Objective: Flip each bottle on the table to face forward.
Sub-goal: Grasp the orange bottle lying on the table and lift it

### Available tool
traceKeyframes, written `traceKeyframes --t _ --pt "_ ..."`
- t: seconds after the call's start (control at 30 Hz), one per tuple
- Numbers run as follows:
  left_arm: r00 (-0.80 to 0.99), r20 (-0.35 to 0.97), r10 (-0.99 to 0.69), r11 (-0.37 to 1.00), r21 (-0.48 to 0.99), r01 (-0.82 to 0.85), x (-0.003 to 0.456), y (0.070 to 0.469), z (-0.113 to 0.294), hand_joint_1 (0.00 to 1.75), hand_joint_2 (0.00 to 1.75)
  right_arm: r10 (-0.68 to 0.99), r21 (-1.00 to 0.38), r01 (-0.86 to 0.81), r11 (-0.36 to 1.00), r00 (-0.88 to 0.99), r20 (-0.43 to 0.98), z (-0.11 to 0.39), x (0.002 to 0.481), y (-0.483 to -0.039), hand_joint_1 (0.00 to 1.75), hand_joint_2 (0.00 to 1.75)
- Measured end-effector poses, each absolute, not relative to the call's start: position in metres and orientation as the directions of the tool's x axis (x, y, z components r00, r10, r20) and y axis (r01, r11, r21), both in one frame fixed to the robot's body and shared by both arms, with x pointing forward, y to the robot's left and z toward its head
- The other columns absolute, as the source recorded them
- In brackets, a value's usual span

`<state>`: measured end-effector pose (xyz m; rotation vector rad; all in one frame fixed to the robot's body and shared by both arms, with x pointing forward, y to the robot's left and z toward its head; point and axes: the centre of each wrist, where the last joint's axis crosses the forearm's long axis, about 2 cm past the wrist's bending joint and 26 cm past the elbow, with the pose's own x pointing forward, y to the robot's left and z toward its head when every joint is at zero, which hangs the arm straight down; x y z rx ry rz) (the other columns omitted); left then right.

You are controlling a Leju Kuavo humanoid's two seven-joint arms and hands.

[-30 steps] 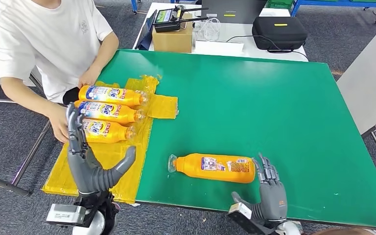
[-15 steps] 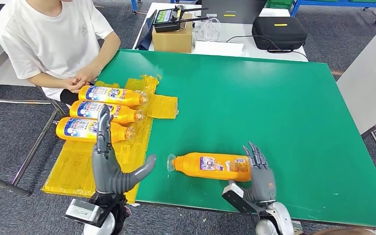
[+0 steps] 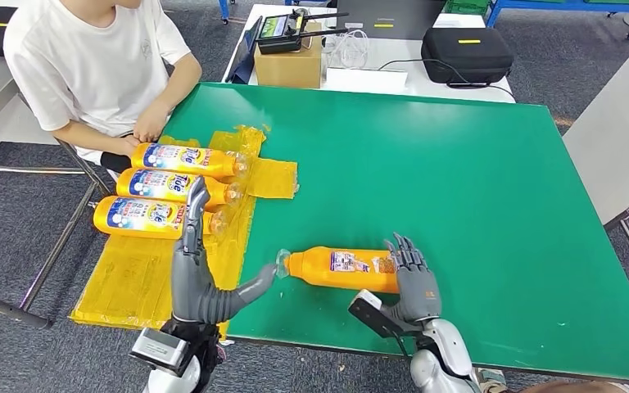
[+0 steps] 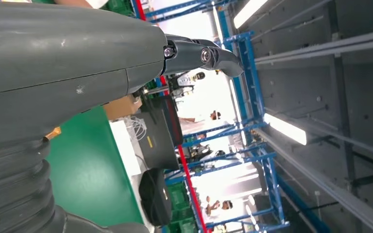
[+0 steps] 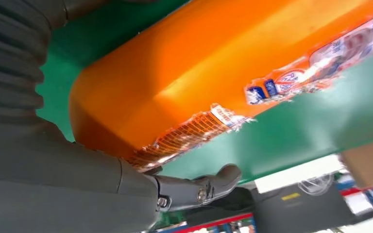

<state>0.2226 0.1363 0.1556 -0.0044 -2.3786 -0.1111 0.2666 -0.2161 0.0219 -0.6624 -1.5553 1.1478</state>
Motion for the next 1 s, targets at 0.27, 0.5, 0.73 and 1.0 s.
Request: traceKeyframes --t 0.27,0.5,0.73,1.0 --pt "-0.709 0.704 -0.045 0.994 0.104 0.041 0.222 0.137 0.155 0.00 1.75 0.939 -0.965 -0.207 0.162 -0.268 0.216 0.034 0.291 -0.213 0.00 1.75" --pt "-0.702 0.710 -0.062 0.993 0.114 0.028 0.223 0.139 0.154 0.00 1.75 0.950 -0.971 -0.232 0.063 -0.284 0.129 0.038 0.301 -0.212 1.54 1.75" --pt "-0.691 0.719 -0.072 0.992 0.127 0.028 0.223 0.140 0.152 0.00 1.75 0.954 -0.967 -0.252 -0.028 -0.297 0.049 0.037 0.310 -0.215 1.75 1.75" --pt "-0.680 0.728 -0.084 0.990 0.137 0.025 0.224 0.141 0.150 0.00 1.75 0.957 -0.963 -0.263 -0.057 -0.288 0.022 0.037 0.318 -0.218 1.75 1.75"
